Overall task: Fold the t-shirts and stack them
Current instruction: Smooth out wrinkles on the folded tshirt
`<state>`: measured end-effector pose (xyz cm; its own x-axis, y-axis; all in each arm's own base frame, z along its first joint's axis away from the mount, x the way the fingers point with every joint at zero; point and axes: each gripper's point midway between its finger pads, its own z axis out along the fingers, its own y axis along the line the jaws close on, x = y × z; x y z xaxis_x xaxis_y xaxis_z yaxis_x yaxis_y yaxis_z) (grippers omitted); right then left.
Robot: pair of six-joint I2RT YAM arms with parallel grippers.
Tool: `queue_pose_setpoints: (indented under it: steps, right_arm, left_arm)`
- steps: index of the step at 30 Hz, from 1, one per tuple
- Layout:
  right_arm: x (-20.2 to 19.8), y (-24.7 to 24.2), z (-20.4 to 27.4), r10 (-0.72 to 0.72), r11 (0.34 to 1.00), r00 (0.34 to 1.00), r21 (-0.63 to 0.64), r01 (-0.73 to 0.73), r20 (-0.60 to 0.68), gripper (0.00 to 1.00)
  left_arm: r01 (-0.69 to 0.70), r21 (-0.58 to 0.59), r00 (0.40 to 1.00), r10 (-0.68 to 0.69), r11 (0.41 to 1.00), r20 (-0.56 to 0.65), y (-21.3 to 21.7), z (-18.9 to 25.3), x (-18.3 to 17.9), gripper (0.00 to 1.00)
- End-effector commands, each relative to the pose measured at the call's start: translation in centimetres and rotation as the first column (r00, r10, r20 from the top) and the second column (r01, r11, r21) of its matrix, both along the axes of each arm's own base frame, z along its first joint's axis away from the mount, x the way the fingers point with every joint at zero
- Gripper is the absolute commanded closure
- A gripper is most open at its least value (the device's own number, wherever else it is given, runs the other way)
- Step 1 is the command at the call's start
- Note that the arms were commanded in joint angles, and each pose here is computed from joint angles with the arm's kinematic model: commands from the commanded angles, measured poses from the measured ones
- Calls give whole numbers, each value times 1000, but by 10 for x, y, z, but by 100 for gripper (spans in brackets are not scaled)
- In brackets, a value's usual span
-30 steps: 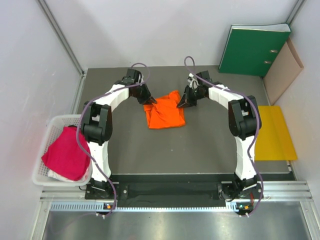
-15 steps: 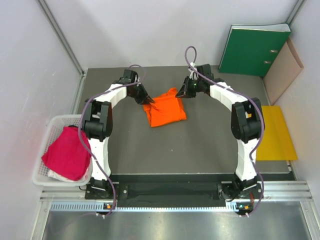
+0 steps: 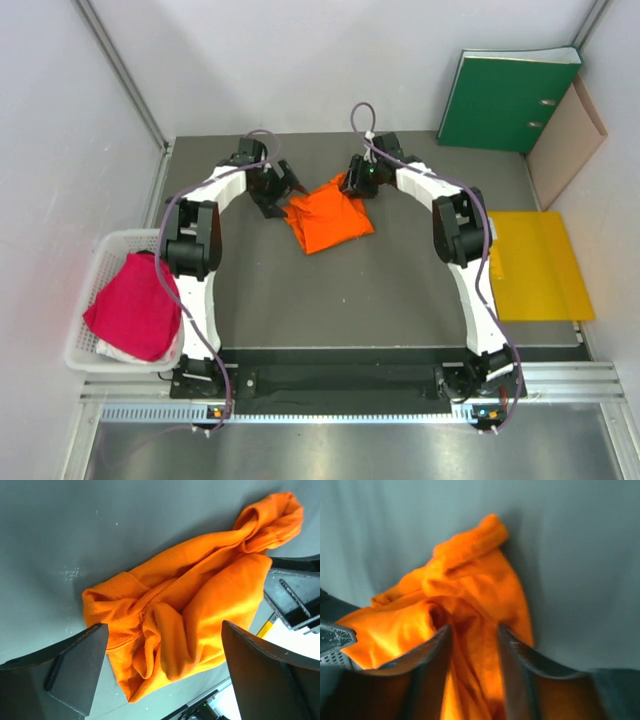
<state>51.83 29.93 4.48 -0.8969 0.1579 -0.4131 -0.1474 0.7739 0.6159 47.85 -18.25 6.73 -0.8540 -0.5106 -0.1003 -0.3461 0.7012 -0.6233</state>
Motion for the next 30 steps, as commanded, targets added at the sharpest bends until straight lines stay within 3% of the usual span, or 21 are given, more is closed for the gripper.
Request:
queue_pose_setpoints:
  steps: [1, 5, 10, 18, 25, 30]
  right_arm:
    - [0, 1, 38, 4, 998, 996, -65, 2, 93, 49]
    - [-16, -17, 62, -9, 994, 989, -109, 25, 150, 42]
    - [-32, -31, 79, -9, 993, 985, -113, 29, 174, 41]
    - [-36, -25, 68, -9, 999, 991, -50, 16, 133, 43]
    - [-24, -7, 83, 5, 1000, 990, 29, -9, 143, 44]
    - [-23, 8, 115, 36, 995, 982, 84, -52, 188, 48]
  left_arm:
    - [42, -29, 985, -37, 999, 167, -2, 69, 8, 1]
    - [50, -11, 969, -46, 999, 242, 3, 93, -4, 1]
    - [55, 7, 970, -55, 998, 236, 8, 87, -24, 2]
    - [84, 1, 980, -83, 996, 183, -5, 62, -59, 31]
    - [150, 28, 977, -153, 988, 147, -35, 32, -86, 42]
    - [187, 56, 972, -193, 981, 133, -56, 18, -85, 44]
